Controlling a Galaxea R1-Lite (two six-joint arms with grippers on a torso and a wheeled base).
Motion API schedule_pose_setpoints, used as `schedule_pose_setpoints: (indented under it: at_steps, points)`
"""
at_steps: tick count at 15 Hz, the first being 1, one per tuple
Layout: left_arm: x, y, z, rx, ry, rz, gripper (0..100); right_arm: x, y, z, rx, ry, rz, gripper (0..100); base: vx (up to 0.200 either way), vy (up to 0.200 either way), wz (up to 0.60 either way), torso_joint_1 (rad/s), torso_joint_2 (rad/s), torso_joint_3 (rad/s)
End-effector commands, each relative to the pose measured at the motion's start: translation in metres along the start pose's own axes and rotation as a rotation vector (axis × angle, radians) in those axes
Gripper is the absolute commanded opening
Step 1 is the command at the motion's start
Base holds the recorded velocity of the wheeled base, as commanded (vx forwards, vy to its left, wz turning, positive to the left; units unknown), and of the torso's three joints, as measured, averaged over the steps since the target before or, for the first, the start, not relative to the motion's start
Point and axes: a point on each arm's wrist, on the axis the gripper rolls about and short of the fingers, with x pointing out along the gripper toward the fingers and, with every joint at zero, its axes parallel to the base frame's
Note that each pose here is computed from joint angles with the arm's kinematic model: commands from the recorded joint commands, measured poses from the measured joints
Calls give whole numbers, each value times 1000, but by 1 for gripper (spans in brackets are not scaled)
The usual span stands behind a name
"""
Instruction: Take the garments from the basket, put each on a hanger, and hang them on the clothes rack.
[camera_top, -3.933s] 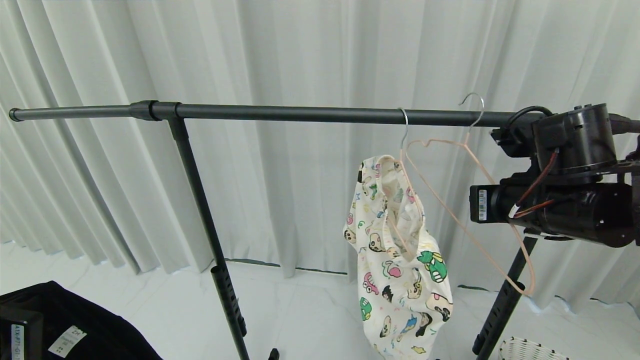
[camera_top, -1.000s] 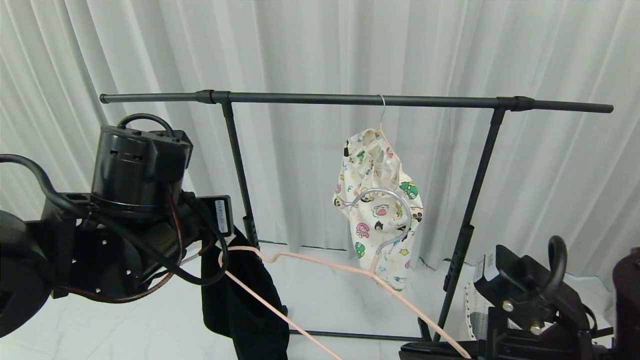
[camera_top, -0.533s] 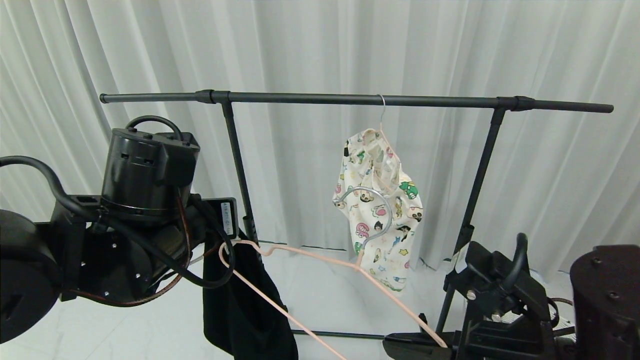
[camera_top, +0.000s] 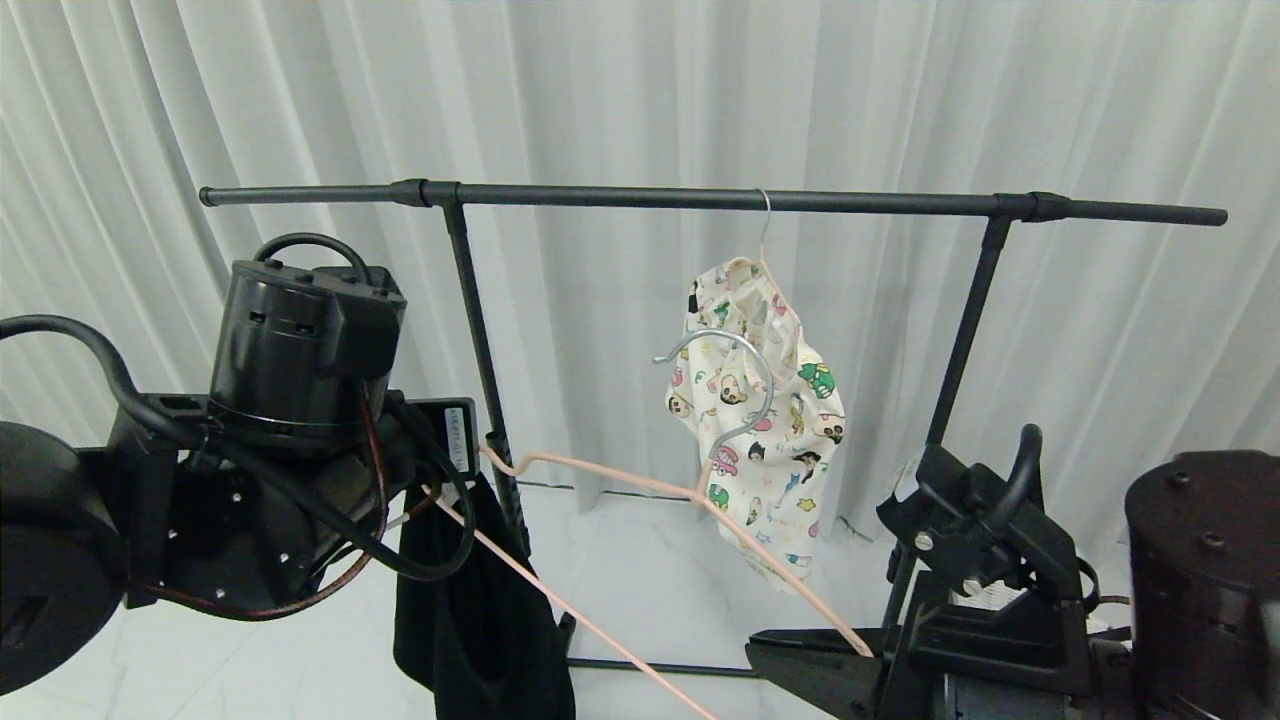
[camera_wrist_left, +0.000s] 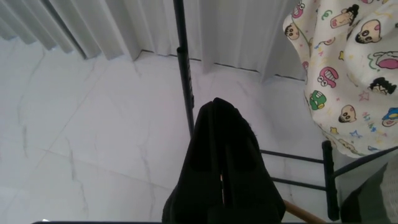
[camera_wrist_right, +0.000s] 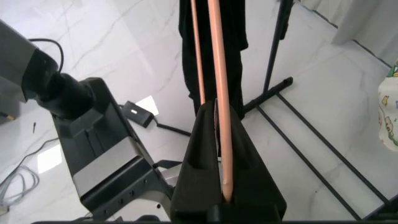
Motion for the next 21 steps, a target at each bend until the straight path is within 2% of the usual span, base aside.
schedule_pose_setpoints:
  at_steps: [1, 17, 21]
  points:
    - [1, 2, 0, -5, -3, 16, 0, 1, 0, 1, 0, -1, 0, 0, 0, 0, 0, 0, 0, 0]
    - [0, 6, 4, -19, -15, 39, 0, 4, -6, 0, 6, 8, -24, 0, 0, 0, 0, 0, 0, 0]
    - [0, 1, 2, -7, -11, 21, 0, 10, -2, 8, 1, -9, -9, 0, 0, 0, 0, 0, 0, 0]
